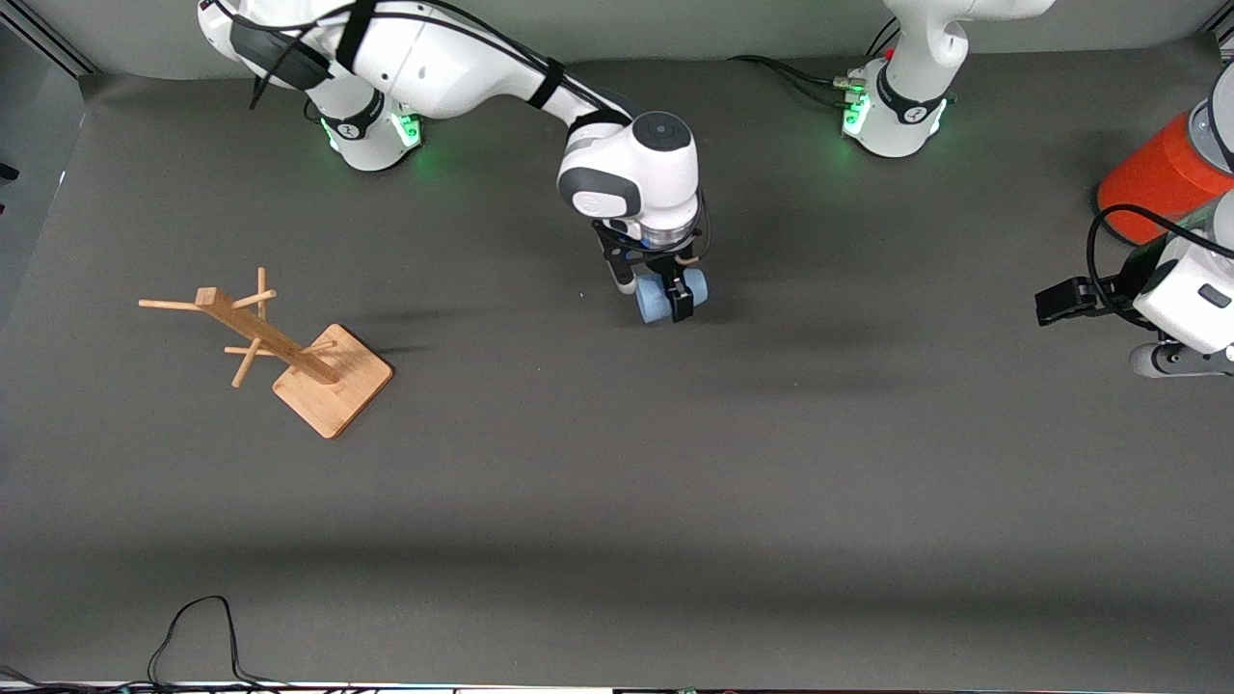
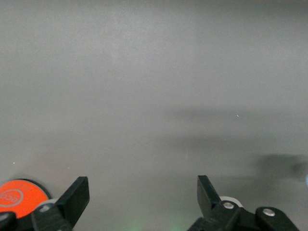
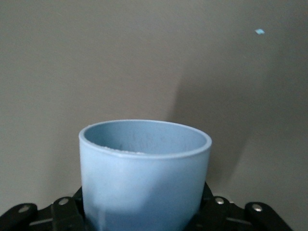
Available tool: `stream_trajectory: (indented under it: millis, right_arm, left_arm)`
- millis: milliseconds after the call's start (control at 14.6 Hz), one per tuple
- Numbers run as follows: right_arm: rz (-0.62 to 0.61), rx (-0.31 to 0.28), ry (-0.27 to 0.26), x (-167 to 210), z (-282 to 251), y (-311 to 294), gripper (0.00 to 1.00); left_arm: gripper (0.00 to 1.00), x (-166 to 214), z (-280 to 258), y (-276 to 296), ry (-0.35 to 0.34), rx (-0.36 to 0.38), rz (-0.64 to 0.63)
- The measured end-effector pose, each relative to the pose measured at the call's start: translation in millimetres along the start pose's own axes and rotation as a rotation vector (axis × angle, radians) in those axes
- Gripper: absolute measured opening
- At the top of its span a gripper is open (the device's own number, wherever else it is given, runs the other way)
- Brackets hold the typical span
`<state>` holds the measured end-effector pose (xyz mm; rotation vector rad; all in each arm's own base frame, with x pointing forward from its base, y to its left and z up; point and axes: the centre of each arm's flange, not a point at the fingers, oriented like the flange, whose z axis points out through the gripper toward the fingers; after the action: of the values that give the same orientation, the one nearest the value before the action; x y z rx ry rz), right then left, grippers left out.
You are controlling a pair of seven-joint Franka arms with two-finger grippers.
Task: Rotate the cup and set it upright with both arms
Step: 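Carry the cup with the right gripper to mid-table and lower it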
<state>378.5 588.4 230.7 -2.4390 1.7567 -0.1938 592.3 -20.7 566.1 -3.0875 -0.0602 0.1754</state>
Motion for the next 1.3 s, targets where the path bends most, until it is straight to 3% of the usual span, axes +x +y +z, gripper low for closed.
stream_trajectory:
  millis: [343, 617, 754, 1302]
  right_arm:
    - [-0.013, -0.033, 0.059, -10.0, 44.3, 25.5, 0.82]
    - [-0.003, -0.024, 0.061, -7.9, 45.1, 19.2, 0.84]
    - [0.008, -0.015, 0.055, -8.8, 41.1, 14.0, 0.99]
    - [-0.004, 0.053, 0.073, -6.6, 27.5, -8.5, 1.00]
  left_arm:
    - [1.00, 0.3, 0.5, 0.1, -0.001, 0.000, 0.000]
    - [1.00, 0.6, 1.4, 2.8, -0.002, 0.001, 0.005]
    - [1.00, 1.0, 1.1, 4.5, 0.001, 0.001, 0.007]
    - [1.00, 4.2, 3.1, 14.5, 0.013, 0.000, 0.023]
